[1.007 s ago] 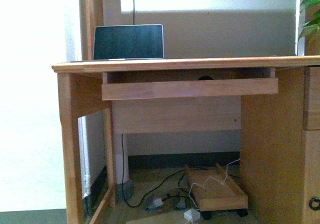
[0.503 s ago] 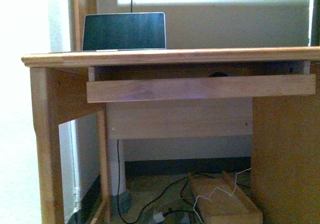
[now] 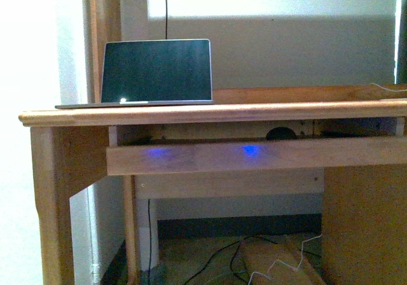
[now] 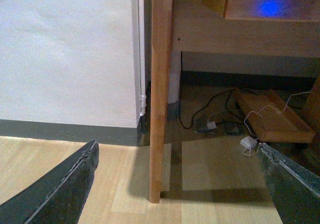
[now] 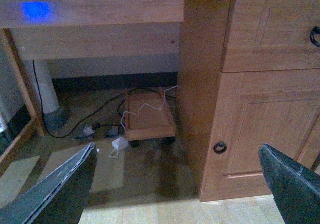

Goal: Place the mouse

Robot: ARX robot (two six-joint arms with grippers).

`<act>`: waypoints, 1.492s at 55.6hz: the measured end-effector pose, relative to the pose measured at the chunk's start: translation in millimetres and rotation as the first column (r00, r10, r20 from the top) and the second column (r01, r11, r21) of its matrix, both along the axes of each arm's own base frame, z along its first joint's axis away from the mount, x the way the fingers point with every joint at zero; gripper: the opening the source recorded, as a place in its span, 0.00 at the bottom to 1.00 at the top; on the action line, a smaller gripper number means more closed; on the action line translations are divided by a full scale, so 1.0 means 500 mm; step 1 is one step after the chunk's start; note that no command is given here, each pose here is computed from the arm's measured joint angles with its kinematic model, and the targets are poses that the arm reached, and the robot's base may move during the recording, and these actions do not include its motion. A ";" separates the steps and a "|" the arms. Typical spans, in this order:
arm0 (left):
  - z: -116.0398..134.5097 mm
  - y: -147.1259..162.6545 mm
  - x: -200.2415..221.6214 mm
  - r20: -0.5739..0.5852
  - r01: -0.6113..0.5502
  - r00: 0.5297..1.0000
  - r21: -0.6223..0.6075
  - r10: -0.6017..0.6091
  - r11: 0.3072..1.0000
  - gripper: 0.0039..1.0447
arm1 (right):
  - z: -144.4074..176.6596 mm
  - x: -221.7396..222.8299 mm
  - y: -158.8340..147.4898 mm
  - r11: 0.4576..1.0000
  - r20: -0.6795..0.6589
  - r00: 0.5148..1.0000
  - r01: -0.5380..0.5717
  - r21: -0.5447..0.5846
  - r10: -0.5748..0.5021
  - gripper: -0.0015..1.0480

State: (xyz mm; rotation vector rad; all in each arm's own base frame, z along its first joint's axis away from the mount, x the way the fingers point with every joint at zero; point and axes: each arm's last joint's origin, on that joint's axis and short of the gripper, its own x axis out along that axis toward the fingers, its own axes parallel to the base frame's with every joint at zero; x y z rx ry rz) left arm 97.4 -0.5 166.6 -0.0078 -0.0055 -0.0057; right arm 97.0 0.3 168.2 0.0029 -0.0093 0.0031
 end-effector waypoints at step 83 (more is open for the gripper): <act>-0.024 -0.034 0.586 -0.100 0.258 0.915 0.890 -0.392 0.377 0.93 | 0.000 0.000 0.000 1.000 0.000 1.000 0.000 0.000 0.000 0.93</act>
